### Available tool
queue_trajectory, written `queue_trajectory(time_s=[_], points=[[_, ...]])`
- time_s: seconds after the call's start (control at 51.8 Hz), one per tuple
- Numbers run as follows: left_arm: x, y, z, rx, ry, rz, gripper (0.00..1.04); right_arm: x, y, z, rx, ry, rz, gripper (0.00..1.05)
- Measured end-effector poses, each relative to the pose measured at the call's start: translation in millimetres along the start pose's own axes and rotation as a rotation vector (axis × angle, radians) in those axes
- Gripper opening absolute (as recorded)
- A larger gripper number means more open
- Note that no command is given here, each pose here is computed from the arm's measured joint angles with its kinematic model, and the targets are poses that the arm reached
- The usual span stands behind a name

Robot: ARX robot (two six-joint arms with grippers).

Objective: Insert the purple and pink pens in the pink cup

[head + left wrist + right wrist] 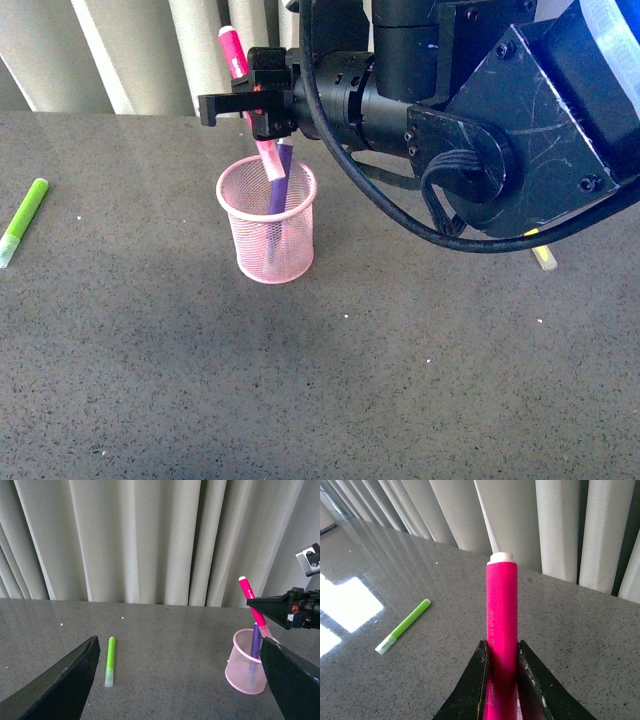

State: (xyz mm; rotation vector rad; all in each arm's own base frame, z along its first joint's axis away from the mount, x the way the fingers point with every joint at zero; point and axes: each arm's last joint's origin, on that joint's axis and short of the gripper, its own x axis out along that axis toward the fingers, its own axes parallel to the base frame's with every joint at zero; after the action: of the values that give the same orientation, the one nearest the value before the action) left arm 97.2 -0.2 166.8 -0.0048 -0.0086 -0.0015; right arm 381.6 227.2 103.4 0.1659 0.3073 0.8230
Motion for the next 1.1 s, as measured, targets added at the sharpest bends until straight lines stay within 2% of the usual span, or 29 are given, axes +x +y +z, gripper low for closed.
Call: queue_trajectory(time_s=[0.985, 1.043, 1.101], points=[[0, 0, 0, 0.000, 0.000, 0.000, 0.98, -1, -4, -20, 0.024, 0.052, 0.017, 0.11], [0, 0, 0, 0.000, 0.000, 0.000, 0.98, -2, -3, -23, 0.023, 0.063, 0.021, 0.19], [0, 0, 0, 0.000, 0.000, 0.000, 0.98, -4, -3, -27, 0.029, 0.081, 0.031, 0.32]])
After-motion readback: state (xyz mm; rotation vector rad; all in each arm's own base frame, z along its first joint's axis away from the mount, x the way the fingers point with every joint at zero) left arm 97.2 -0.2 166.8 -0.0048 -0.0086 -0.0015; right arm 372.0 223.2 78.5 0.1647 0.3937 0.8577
